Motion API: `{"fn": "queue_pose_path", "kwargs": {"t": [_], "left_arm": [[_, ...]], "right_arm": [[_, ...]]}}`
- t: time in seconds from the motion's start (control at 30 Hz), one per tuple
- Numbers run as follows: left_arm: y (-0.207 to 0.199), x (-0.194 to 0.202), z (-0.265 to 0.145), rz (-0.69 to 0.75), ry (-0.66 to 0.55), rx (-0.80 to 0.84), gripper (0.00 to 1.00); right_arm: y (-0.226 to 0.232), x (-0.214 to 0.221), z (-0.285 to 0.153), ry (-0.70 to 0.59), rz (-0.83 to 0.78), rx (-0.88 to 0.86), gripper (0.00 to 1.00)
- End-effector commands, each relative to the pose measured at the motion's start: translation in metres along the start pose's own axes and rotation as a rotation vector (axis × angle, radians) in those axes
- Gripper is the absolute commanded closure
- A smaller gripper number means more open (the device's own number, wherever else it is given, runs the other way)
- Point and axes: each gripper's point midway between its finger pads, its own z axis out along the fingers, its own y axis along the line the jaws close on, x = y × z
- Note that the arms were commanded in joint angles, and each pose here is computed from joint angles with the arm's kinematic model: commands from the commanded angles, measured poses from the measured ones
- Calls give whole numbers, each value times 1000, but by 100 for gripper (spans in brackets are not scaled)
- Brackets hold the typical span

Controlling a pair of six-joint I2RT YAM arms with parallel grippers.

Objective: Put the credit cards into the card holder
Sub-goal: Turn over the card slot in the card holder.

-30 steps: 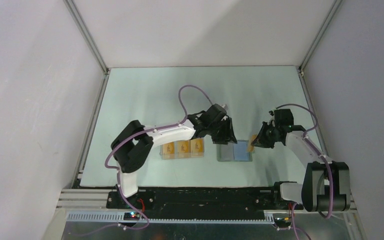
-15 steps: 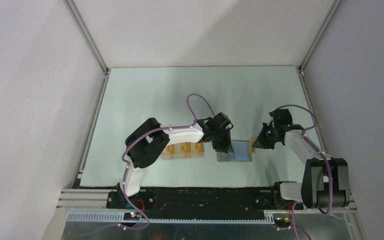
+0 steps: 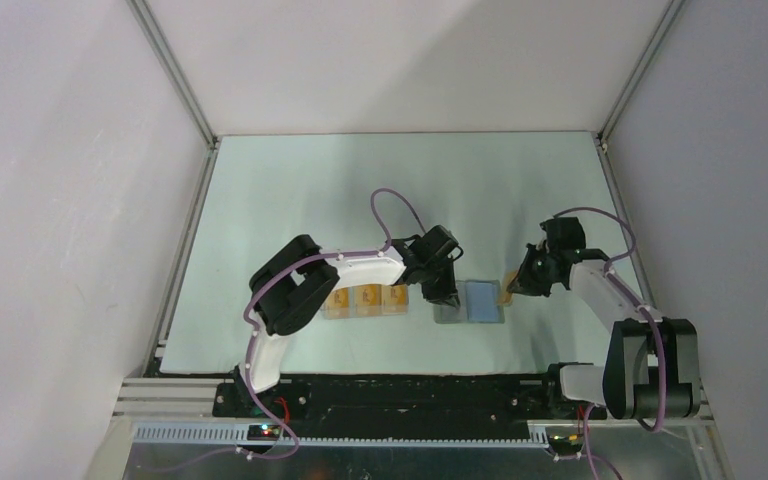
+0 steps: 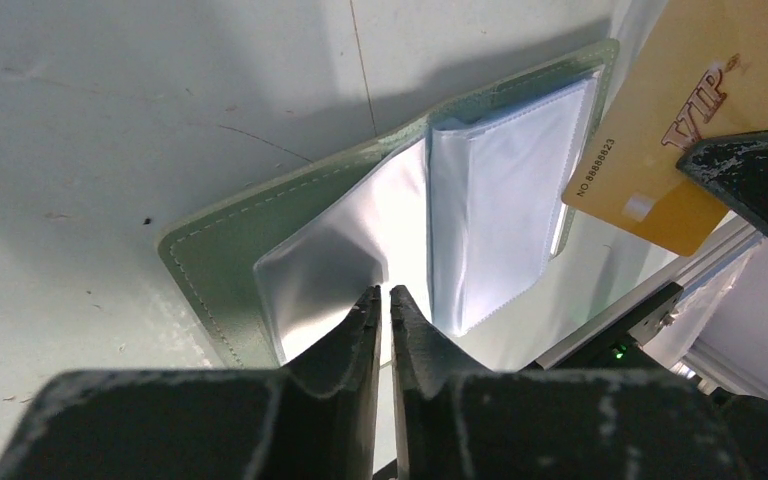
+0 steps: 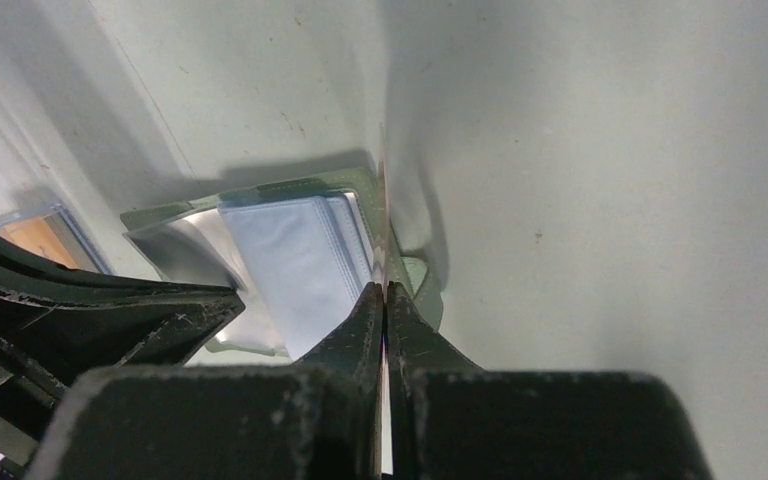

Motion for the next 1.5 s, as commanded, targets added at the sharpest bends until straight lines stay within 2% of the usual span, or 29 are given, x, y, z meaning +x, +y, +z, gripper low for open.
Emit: {"fn": "queue_pose_path", "kwargs": {"t": [0.0,0.2,0.4,0.47,0.6,0.73,0.93,1.17,1.27,1.47], "left_arm": [[26,8,9,8,20,-82,86],[26,10,11,9,32,-81,87],[24,8,8,16,27,-75,86],[21,6,5,23,18,-67,84],[11,-2,-11,43,-21,-45,70],[4,-20,-49,50,-116,-27,56],[16,-35,-95,42,-243,-57,51],[4,-34,-106,63,-241,-12,50],[2,-29,-89,85,-188,-14,55],[-7,-20,-55,109,-117,-25,70]], "right_arm": [[17,-8,1,-16,-36,-40,100],[48,-1,-9,-7,-53,-157,100],[67,-3,-23,-23,-82,-201,100],[70,-4,-25,-23,-84,-208,100],[77,-4,-24,-15,-88,-228,100],[87,2,-15,12,-108,-238,100],[99,18,8,82,-142,-236,100],[114,36,21,137,-208,-239,100],[111,40,24,149,-215,-219,100],[108,29,13,88,-241,-217,100]]}}
